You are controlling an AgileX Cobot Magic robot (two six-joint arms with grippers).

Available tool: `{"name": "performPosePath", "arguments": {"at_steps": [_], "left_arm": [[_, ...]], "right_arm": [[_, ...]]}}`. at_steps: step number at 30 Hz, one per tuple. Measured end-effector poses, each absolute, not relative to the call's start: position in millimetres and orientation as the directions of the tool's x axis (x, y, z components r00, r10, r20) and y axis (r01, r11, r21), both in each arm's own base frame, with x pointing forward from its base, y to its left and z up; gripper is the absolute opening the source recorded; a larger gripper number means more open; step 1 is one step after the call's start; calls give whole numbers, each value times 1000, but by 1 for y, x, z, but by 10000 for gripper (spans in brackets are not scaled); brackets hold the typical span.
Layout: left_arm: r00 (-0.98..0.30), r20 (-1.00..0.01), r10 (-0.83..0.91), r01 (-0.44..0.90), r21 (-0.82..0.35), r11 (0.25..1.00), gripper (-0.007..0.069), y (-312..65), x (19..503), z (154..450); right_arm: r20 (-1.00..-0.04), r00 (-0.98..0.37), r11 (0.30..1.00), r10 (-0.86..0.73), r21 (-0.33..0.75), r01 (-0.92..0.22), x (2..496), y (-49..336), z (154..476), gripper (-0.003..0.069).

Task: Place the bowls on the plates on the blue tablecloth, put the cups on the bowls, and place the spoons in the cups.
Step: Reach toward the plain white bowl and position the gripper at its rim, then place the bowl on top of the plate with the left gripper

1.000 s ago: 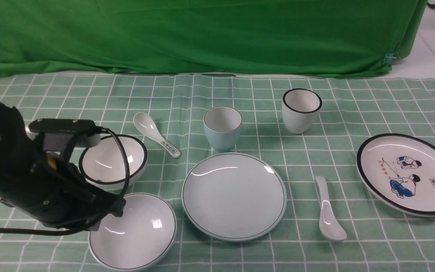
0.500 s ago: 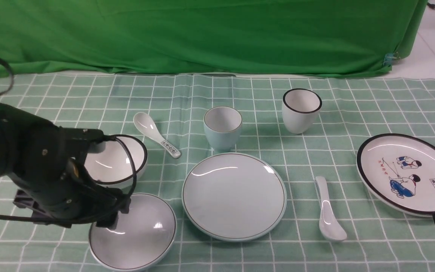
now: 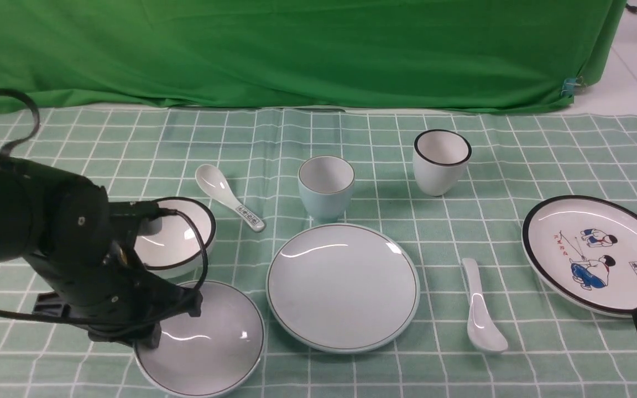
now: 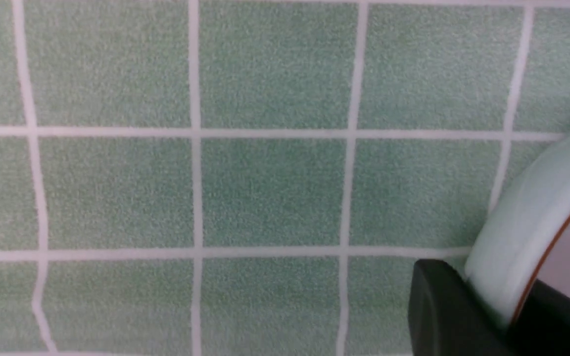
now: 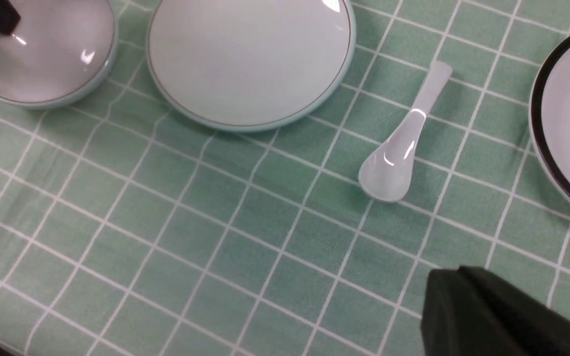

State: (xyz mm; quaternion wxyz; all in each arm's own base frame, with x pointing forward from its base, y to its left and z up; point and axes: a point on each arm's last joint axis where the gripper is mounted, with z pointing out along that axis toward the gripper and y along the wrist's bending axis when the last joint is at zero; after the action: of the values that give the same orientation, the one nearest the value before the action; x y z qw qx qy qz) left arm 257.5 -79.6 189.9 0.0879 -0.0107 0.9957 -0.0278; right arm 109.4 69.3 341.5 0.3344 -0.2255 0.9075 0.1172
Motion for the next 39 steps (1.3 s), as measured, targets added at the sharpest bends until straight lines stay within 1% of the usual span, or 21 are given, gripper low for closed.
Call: {"name": "performPosePath", "arguments": {"at_steps": [1, 4, 6, 7, 10, 14, 17, 21, 22, 23, 28, 33, 36, 37, 39], "left_arm": [[-983, -181, -19, -7, -66, 998, 31, -78, 251, 200], [-981, -194, 6, 23, -86, 996, 28, -78, 243, 212], [-966, -258, 6, 61, -206, 977, 27, -86, 239, 229], [-962, -272, -3, 65, -239, 969, 27, -89, 240, 233], [-951, -310, -23, 79, -312, 947, 27, -100, 249, 244], [-929, -369, 9, 141, -333, 932, 27, -123, 274, 255], [-926, -374, 53, 188, -332, 924, 27, -148, 296, 251], [-942, -326, 79, 192, -331, 924, 27, -169, 326, 232], [-941, -329, 79, 194, -332, 923, 27, -169, 326, 233], [-950, -302, 86, 188, -327, 926, 27, -173, 335, 223], [-963, -249, 100, 178, -315, 932, 27, -181, 351, 199], [-969, -217, 116, 182, -311, 933, 31, -182, 353, 187], [-969, -217, 115, 182, -315, 931, 57, -183, 353, 187], [-969, -218, 116, 182, -316, 931, 77, -183, 353, 187], [-969, -219, 116, 183, -316, 931, 181, -183, 353, 187]], "right_arm": [[-660, -674, 871, -332, 61, -488, 109, 69, 341, 27], [-660, -675, 871, -331, 62, -488, 109, 69, 341, 31], [-660, -674, 871, -332, 61, -488, 109, 69, 341, 34], [-660, -674, 871, -331, 61, -488, 109, 69, 341, 34], [-660, -674, 871, -332, 61, -488, 109, 69, 341, 35], [-660, -675, 871, -331, 62, -488, 109, 69, 341, 39], [-661, -674, 871, -331, 62, -488, 109, 69, 342, 42], [-662, -673, 871, -330, 62, -488, 110, 69, 342, 46], [-662, -673, 870, -331, 61, -488, 110, 69, 342, 46], [-662, -673, 871, -329, 62, -487, 110, 69, 342, 49], [-662, -673, 871, -329, 62, -488, 110, 69, 342, 53], [-663, -670, 869, -334, 59, -491, 110, 69, 342, 55], [-665, -667, 868, -335, 57, -493, 110, 70, 342, 56], [-666, -666, 868, -335, 57, -493, 110, 70, 342, 56], [-673, -661, 867, -332, 57, -494, 110, 70, 343, 58]]}}
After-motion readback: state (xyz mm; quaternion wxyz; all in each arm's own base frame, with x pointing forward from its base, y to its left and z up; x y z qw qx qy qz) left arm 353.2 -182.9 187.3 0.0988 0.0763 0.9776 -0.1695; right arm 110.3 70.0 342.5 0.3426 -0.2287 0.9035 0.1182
